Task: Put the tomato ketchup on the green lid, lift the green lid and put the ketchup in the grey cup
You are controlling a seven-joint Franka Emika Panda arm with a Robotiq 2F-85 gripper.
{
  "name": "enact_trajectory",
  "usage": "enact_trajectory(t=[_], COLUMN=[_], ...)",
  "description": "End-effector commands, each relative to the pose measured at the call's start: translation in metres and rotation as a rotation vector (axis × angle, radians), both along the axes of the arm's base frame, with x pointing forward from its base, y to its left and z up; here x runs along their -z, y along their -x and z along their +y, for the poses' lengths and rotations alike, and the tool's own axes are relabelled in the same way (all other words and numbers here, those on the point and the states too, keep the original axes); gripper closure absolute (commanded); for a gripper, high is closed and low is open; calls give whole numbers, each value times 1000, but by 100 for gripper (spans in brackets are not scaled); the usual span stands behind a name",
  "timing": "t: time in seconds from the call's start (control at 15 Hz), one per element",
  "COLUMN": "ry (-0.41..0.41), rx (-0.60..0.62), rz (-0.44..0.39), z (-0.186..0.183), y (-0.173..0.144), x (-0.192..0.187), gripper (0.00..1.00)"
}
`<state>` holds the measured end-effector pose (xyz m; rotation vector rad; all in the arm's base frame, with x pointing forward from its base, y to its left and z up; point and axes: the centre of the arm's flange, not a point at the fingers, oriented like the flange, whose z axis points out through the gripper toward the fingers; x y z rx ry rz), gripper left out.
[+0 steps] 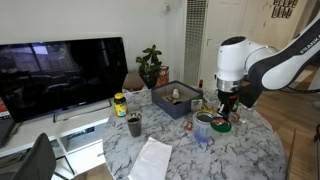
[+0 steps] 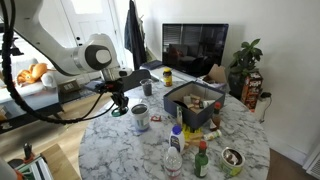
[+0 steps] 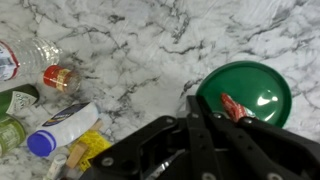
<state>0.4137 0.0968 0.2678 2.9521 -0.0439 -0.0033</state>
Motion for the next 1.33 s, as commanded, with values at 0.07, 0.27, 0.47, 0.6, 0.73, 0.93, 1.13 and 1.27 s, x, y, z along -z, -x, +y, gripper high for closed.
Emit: enact_trajectory(t=[0.07,0.27,0.47,0.6,0.73,0.93,1.13,1.27], ry=[136,221,303,343,379,402,421,442], rx=[62,94,120,136,150,193,243,270], rz=[-35,-60,-76,-79,-72,-56,-48,-65], z=[-10,-10,-4,0,1,-3,-3,2], y=[-26,-43,-53,-59,-63,-70,-76,-79], x=[-25,-31,-28,-22,-11,8,20,20], gripper=[100,100,100,100,100,100,100,100])
